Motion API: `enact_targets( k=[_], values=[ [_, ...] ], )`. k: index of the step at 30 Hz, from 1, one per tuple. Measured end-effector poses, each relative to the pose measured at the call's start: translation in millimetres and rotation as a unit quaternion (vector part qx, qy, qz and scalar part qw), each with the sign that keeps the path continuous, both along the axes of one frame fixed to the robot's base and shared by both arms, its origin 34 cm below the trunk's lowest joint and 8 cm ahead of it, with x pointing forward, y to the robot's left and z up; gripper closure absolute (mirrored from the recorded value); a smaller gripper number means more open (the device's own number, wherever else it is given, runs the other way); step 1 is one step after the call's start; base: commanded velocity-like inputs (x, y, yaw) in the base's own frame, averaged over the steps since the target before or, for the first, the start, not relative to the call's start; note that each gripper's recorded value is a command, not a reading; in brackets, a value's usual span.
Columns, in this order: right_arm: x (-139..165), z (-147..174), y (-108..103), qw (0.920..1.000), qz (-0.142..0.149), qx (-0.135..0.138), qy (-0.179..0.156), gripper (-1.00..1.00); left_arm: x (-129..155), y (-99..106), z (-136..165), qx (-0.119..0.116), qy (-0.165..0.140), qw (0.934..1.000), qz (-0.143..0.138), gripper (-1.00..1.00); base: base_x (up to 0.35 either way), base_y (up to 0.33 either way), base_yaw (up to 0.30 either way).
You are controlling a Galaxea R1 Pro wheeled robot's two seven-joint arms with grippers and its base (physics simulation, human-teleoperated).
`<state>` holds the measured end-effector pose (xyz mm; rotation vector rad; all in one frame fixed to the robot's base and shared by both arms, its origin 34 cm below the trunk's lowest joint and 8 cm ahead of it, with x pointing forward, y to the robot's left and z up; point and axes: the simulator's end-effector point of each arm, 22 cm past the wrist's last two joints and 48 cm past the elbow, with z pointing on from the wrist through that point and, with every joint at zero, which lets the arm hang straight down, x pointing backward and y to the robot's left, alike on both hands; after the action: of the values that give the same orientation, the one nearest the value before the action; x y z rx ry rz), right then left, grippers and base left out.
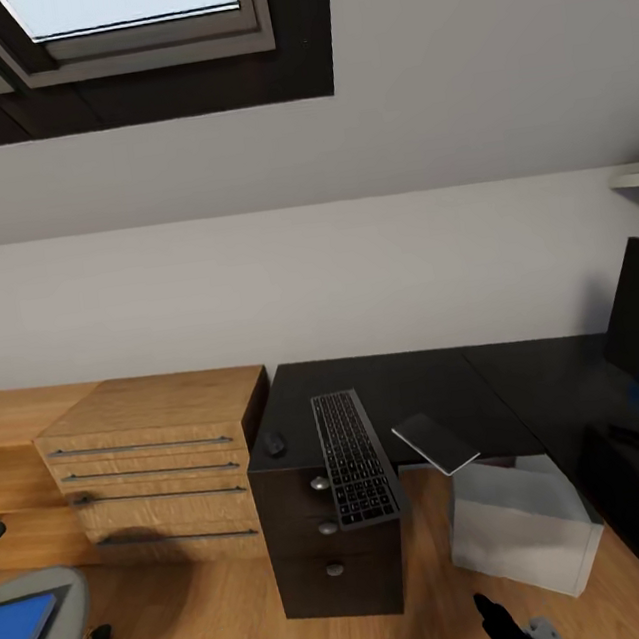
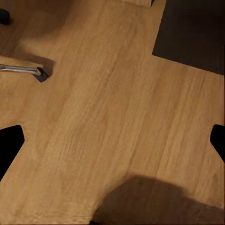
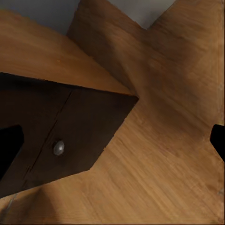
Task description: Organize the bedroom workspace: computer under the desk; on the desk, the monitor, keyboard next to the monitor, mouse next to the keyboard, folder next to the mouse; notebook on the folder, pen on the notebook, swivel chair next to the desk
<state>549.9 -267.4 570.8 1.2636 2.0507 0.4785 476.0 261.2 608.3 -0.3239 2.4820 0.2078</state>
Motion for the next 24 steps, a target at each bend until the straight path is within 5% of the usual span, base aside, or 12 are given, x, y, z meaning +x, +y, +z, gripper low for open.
enact_targets(
  k=[7,11,15,24],
  values=[
    [-5,11,0,0.9938,0.033,-0.105,-0.018,-1.0,-39,25,-35,0.026,0.031,0.9988,0.028,-1.0,0.0,0.0,0.0],
    [-19,10,26,0.9815,0.085,-0.17,-0.024,-1.0,-46,29,-37,0.028,0.019,0.9986,0.041,-1.0,0.0,0.0,0.0],
    [-25,21,46,0.9589,0.141,-0.24,-0.054,-1.0,-53,29,-38,0.027,0.019,0.9985,0.044,-1.0,0.0,0.0,0.0],
    [-34,34,66,0.9299,0.213,-0.29,-0.076,-1.0,-94,22,-61,-0.003,0.068,0.9975,0.015,-1.0,0.0,0.0,0.0]
  ],
)
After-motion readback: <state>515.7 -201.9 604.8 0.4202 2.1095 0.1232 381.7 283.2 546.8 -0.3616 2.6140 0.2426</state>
